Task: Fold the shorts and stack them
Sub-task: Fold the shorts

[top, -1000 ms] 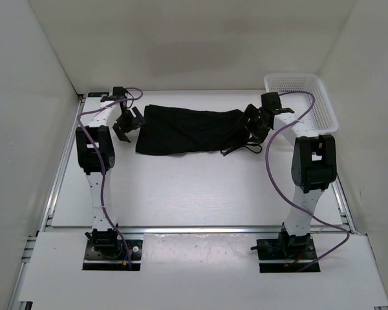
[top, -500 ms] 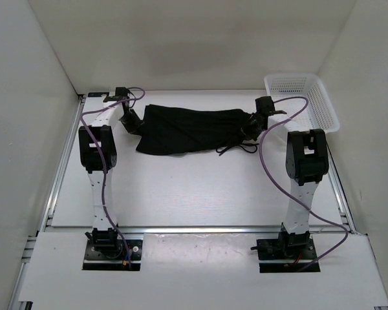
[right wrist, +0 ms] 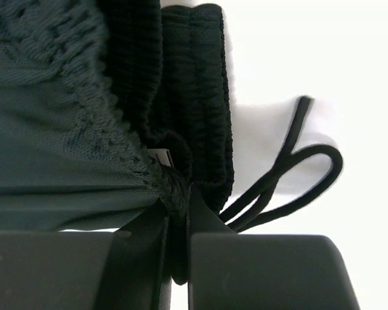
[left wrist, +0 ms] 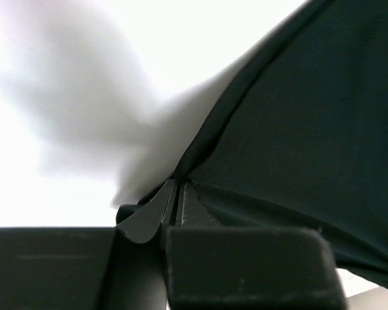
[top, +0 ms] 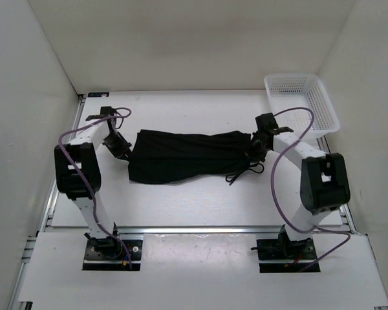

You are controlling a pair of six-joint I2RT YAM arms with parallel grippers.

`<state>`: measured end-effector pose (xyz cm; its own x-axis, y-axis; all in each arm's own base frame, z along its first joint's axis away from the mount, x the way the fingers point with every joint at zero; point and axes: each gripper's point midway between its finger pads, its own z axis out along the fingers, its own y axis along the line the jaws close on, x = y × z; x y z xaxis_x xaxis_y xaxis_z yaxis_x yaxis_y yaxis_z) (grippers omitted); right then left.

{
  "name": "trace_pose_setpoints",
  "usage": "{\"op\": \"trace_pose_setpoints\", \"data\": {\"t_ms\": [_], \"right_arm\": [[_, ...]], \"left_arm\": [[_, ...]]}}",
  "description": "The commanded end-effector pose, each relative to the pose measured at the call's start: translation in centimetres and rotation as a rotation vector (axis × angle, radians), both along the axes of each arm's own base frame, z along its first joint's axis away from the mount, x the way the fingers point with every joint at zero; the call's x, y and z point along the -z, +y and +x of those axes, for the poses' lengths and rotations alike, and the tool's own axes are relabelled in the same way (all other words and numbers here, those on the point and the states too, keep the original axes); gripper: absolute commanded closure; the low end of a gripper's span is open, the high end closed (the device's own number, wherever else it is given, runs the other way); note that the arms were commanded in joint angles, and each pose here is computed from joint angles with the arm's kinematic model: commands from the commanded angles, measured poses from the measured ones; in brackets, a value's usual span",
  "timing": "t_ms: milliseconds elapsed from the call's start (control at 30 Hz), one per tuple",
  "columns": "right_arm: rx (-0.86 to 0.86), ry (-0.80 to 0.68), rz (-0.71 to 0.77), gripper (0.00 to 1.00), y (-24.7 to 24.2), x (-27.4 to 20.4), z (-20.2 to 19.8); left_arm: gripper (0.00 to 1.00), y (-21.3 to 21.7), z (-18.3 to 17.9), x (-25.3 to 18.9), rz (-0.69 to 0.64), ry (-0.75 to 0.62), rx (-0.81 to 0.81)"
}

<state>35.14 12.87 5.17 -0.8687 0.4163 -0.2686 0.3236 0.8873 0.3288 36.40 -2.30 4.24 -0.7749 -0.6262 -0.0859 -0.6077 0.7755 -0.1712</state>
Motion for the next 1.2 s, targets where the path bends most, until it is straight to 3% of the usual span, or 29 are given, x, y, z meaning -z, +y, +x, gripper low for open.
{"op": "trace_pose_setpoints", "data": {"t_ms": [0, 267, 300, 333, 367, 500, 567, 767, 833, 967, 1167], "right_arm": [[-0.009, -0.023, -0.133, 1.0, -3.2, -1.2, -3.0], [-0.029, -0.011, -0.169, 0.98, -5.3, -1.3, -10.6], [-0.031, 0.011, -0.174, 0.87, -5.6, -0.4, -11.8], [-0.036, 0.014, -0.163, 0.47, -5.5, -0.4, -12.6], [-0.025, 0.022, -0.16, 0.31, -5.6, -0.2, -13.0], [-0.021, 0.04, -0.085, 0.15, -4.5, -0.3, -14.1], [0.012, 0.029, -0.056, 0.08, -4.3, -0.9, -14.1], [0.104, 0.031, 0.112, 0.04, -4.0, -1.9, -14.6], [0.105, -0.027, 0.132, 0.13, -3.9, -2.4, -13.7], [0.019, -0.098, 0.1, 0.17, -3.9, -2.6, -11.4], [-0.013, -0.03, 0.089, 0.23, -3.8, 0.8, -11.0]], "left_arm": [[0.9, 1.2, -2.3, -3.0, 0.064, -0.07, -0.022], [0.9, -0.5, -8.0, -3.9, 0.046, -0.06, -0.008], [0.9, -1.1, -8.3, -4.2, 0.046, -0.075, 0.011], [0.83, -1.1, -8.7, -3.9, 0.046, -0.063, 0.012], [0.77, -1.5, -8.7, -3.9, 0.045, -0.063, 0.026], [0.61, -1.6, -8.3, -4.1, 0.053, -0.064, 0.072], [0.6, -1.4, -7.4, -4.9, 0.067, -0.083, 0.078], [0.6, 0.0, -5.9, -9.0, 0.15, -0.143, 0.084], [0.6, 0.1, -5.6, -9.9, 0.153, -0.164, 0.091], [0.6, 0.1, -5.7, -10.4, 0.156, -0.174, 0.101], [0.6, -0.2, -6.0, -9.5, 0.137, -0.159, 0.107]]}}
